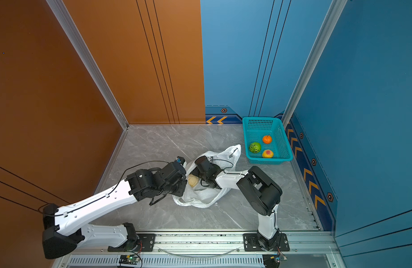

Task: Untie the knot of the plastic bag and take out the fruit
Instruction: Pick up the fruit from the plastic bag.

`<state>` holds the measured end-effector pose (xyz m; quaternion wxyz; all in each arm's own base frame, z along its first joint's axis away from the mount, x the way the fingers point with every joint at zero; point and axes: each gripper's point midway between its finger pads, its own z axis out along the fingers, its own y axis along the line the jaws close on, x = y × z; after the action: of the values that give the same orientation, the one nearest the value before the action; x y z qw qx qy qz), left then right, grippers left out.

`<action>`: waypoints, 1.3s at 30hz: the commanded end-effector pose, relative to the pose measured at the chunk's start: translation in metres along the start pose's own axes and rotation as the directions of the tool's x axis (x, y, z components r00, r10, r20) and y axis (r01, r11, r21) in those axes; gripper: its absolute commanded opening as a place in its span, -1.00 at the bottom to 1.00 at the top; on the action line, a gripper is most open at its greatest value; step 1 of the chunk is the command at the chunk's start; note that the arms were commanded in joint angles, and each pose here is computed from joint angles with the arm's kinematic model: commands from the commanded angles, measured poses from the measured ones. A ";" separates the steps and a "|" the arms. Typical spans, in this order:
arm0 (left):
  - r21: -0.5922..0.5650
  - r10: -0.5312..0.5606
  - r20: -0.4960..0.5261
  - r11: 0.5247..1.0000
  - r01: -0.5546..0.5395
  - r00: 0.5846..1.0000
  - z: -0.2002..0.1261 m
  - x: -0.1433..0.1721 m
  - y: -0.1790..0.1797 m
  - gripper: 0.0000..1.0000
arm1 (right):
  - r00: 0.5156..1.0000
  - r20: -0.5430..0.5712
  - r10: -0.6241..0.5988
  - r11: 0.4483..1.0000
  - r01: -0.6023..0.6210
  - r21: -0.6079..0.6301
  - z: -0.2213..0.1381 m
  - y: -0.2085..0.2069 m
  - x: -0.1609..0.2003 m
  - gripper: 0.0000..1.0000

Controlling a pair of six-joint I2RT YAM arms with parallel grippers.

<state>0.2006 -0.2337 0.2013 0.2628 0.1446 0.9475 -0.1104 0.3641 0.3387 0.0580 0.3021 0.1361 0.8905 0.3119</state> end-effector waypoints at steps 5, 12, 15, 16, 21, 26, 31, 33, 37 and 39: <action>0.010 0.014 -0.025 1.000 -0.014 1.000 -0.002 0.004 0.001 -1.00 | 0.998 0.043 0.048 0.999 -0.049 0.019 0.019 -0.006 -0.003 0.60; 0.002 0.006 -0.022 1.000 -0.006 1.000 -0.002 0.006 0.003 -1.00 | 0.998 0.056 0.033 0.999 -0.035 0.025 0.012 -0.008 -0.001 0.10; -0.004 0.005 -0.011 1.000 -0.005 1.000 -0.003 0.003 0.005 -1.00 | 0.998 0.056 0.029 0.999 -0.030 0.020 0.001 -0.006 -0.002 0.01; -0.006 0.006 -0.009 1.000 -0.006 1.000 -0.003 0.002 0.005 -1.00 | 0.998 0.055 0.023 1.000 -0.024 0.017 -0.005 -0.006 -0.002 0.00; -0.014 0.004 0.015 1.000 -0.004 1.000 -0.006 -0.003 0.007 -1.00 | 0.999 0.037 -0.016 1.000 0.015 0.026 -0.039 -0.005 0.000 -0.03; -0.003 -0.001 0.041 1.000 0.001 0.999 -0.007 -0.011 0.004 -1.00 | 0.997 0.009 -0.071 0.996 0.071 0.053 -0.076 -0.008 0.007 -0.03; 0.010 0.008 0.057 1.000 -0.008 0.998 -0.009 -0.017 0.000 -1.00 | 0.994 0.009 -0.106 0.992 0.105 0.071 -0.113 -0.013 0.009 -0.03; 0.016 0.011 0.066 1.000 -0.012 0.998 -0.010 -0.020 -0.002 -1.00 | 0.992 0.022 -0.123 0.990 0.121 0.079 -0.130 -0.014 0.005 -0.03; 0.021 0.019 0.070 1.000 -0.021 0.997 -0.009 -0.023 -0.004 -1.00 | 0.990 0.044 -0.135 0.988 0.131 0.077 -0.160 -0.011 -0.006 -0.03; 0.027 0.023 0.068 0.999 -0.025 0.997 -0.007 -0.024 -0.007 -1.00 | 0.989 0.054 -0.139 0.988 0.136 0.068 -0.176 -0.007 -0.013 -0.03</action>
<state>0.2056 -0.2386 0.2103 0.2766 0.1550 0.9409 -0.1193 0.2725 0.2681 0.1673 0.3401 0.1010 0.8851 0.3013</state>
